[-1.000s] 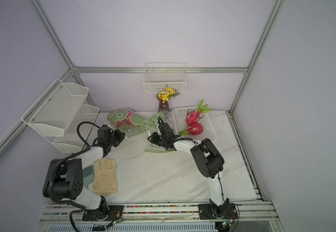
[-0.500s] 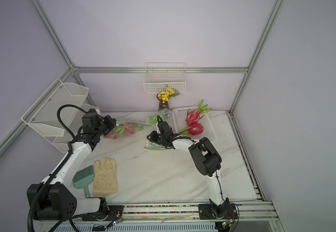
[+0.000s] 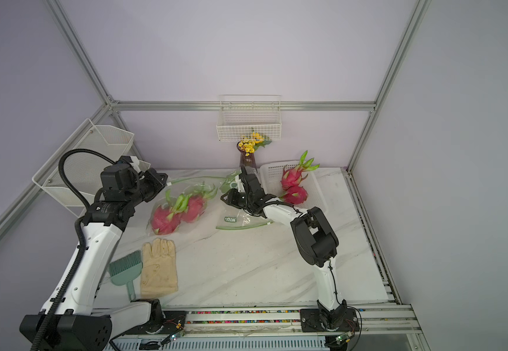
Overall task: Open the zip-top bag and take out the dragon fruit
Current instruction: Pick up the zipper food storage bag at the center of the board.
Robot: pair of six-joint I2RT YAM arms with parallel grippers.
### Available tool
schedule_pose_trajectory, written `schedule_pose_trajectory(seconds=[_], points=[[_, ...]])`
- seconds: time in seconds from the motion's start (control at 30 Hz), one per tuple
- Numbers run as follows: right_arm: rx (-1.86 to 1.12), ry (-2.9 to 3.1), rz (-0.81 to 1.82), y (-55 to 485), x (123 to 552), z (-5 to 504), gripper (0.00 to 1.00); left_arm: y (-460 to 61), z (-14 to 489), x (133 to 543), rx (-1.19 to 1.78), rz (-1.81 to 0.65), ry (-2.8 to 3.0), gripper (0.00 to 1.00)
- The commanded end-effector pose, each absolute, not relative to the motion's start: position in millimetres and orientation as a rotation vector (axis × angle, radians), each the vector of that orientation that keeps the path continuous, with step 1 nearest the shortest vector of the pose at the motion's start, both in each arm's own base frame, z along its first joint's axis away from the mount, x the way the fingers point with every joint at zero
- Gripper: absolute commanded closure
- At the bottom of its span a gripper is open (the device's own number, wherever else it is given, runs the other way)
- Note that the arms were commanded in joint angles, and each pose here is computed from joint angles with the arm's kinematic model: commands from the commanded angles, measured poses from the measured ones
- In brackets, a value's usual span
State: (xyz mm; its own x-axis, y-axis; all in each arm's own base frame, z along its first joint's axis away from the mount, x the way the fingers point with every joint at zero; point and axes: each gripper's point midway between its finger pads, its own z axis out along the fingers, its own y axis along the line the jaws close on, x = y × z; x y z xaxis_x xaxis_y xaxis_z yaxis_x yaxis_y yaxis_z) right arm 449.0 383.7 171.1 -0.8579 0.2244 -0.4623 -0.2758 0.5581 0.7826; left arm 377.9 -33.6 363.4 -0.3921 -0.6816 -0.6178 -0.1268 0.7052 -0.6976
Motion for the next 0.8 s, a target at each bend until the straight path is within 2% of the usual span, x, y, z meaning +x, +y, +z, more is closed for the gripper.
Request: schedule_pose_trajectory(seconds=[0.0, 0.23, 0.37, 0.67, 0.77], points=[[-0.181, 2.084, 1.287, 378, 442, 254, 0.62, -41, 415, 358, -0.560, -0.782, 1.784, 1.00], [-0.380, 1.866, 1.121, 347, 415, 337, 0.59, -63, 432, 331, -0.533, -0.921, 1.763, 1.00], [-0.518, 1.742, 1.012, 330, 389, 377, 0.52, -83, 440, 321, -0.499, -1.000, 1.768, 1.00], [-0.718, 1.560, 0.836, 292, 329, 444, 0.50, -132, 468, 300, -0.382, -1.130, 1.762, 1.00], [-0.781, 1.465, 0.791, 276, 297, 466, 0.45, -151, 462, 301, -0.360, -1.177, 1.785, 1.00]])
